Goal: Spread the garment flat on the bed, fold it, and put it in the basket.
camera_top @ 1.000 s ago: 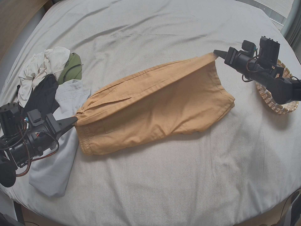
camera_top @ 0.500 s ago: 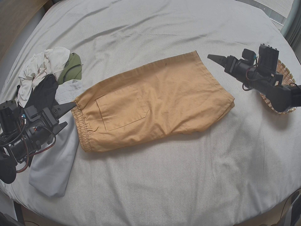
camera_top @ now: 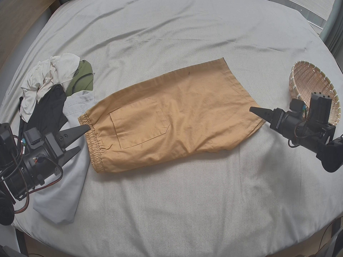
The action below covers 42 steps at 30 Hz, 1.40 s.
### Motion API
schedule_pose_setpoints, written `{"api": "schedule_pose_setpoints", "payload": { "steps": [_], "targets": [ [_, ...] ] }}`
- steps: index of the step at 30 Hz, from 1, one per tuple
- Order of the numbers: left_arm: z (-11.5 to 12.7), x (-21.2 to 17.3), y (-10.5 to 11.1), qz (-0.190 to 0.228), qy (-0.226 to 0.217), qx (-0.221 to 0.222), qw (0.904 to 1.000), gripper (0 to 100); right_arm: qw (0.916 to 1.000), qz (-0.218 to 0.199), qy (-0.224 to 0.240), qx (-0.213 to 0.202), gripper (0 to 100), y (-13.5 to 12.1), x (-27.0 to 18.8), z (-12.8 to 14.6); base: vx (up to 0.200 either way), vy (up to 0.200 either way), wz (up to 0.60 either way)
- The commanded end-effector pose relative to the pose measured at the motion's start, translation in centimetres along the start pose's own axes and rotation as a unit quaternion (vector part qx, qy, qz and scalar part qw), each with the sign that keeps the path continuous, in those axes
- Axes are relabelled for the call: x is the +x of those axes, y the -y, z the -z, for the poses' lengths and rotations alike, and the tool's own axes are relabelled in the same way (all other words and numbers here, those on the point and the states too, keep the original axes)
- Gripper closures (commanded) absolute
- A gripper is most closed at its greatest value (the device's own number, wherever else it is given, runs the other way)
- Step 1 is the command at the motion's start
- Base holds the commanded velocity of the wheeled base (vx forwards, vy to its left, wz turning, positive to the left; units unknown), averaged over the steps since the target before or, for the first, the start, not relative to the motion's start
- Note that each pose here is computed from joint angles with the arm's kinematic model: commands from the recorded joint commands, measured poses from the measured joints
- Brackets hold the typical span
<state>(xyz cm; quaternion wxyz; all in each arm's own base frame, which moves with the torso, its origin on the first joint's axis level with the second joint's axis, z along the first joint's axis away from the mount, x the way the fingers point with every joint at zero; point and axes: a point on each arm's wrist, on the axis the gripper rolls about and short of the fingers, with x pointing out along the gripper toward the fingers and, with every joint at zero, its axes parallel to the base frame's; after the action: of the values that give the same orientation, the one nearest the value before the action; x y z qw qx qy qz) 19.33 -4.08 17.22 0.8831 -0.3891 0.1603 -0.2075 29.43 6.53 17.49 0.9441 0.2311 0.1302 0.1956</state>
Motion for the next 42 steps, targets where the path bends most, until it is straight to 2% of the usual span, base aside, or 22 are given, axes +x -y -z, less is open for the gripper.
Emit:
{"api": "schedule_pose_setpoints", "payload": {
  "steps": [1, 9, 18, 19, 23, 28, 29, 36, 42],
  "targets": [
    [0.3, -0.7, 0.4, 0.011, 0.001, 0.004, 0.9999, 0, 0.9994, 0.017, -0.028, 0.013, 0, 1.0, 0.1, 1.8, 0.000, 0.000, 0.00],
    [0.6, -0.8, 0.2, 0.006, -0.002, 0.004, 1.0000, 0, 0.9984, 0.031, -0.044, 0.015, 0, 1.1, 1.3, 3.3, 0.000, 0.000, 0.00],
    [0.5, -0.8, 0.3, 0.007, -0.002, 0.005, 1.0000, 0, 0.9995, 0.007, -0.026, 0.016, 0, 0.5, 4.0, 3.4, 0.000, 0.000, 0.00],
    [0.5, -0.8, 0.2, 0.006, -0.002, 0.004, 1.0000, 0, 0.9997, 0.005, -0.006, 0.025, 0, -0.1, 5.0, 2.9, 0.000, 0.000, 0.00],
    [0.6, -0.8, 0.2, 0.003, -0.001, 0.003, 1.0000, 0, 0.9990, 0.014, 0.023, 0.035, 0, -0.2, 6.2, 2.5, 0.000, 0.000, 0.00],
    [0.8, -0.6, -0.3, -0.010, -0.009, -0.003, 0.9999, 0, 0.9986, 0.016, 0.034, 0.036, 0, -0.1, 6.3, 2.5, 0.000, 0.000, 0.00],
    [1.0, -0.6, -0.4, -0.014, -0.014, -0.004, 0.9998, 0, 0.9986, 0.018, 0.034, 0.036, 100, 0.0, 6.3, 2.6, 0.000, 0.000, 0.00],
    [1.9, -0.9, -1.0, -0.024, -0.033, -0.011, 0.9991, 0, 0.9980, 0.030, 0.040, 0.038, 100, 0.2, 5.8, 2.6, 0.000, 0.000, 0.00],
    [4.3, -1.1, -2.3, -0.049, -0.086, -0.019, 0.9950, 0, 0.9947, 0.084, 0.053, 0.026, 100, 1.3, 3.2, 2.5, 0.000, 0.000, 0.00]
  ]
}}
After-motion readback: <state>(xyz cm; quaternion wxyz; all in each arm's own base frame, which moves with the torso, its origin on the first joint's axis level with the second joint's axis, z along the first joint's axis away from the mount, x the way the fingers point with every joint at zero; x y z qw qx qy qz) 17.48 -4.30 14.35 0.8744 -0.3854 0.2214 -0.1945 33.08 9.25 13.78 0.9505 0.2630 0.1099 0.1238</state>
